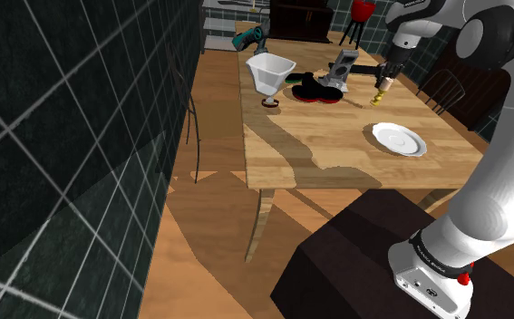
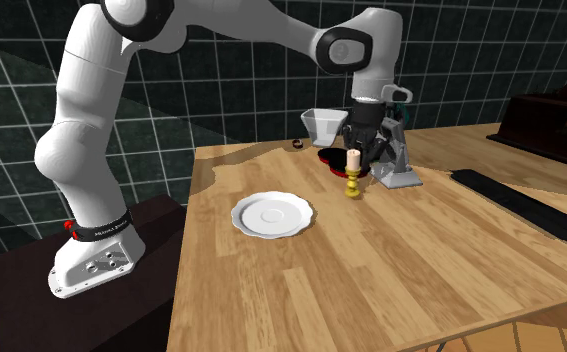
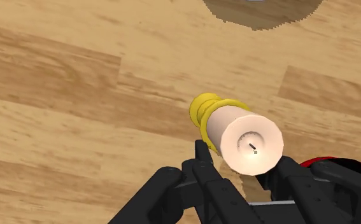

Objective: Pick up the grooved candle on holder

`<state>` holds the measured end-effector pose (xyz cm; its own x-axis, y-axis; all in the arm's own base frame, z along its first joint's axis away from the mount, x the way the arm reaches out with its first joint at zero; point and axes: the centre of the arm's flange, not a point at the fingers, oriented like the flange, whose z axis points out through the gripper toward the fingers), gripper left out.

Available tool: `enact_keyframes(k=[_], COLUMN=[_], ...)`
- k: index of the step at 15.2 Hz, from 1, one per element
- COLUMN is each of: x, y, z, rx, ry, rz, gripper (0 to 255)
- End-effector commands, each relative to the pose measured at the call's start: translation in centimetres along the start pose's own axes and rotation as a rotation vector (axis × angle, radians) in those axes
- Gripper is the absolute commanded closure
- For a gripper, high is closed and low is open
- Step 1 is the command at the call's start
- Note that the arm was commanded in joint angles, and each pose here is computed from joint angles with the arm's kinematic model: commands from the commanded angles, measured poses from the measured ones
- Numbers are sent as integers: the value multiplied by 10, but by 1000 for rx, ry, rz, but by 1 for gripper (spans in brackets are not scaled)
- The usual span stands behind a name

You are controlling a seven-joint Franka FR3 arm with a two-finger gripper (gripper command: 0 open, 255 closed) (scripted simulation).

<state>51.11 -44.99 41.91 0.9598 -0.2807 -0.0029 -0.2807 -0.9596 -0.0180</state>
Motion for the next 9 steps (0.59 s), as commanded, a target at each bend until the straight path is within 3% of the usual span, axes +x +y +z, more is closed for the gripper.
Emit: enact_keyframes(k=[1,9], x=[-1,-1], y=[1,0], z=[-10,-42], rx=[0,0], ry=[0,0], rz=[0,0], gripper=[255,255])
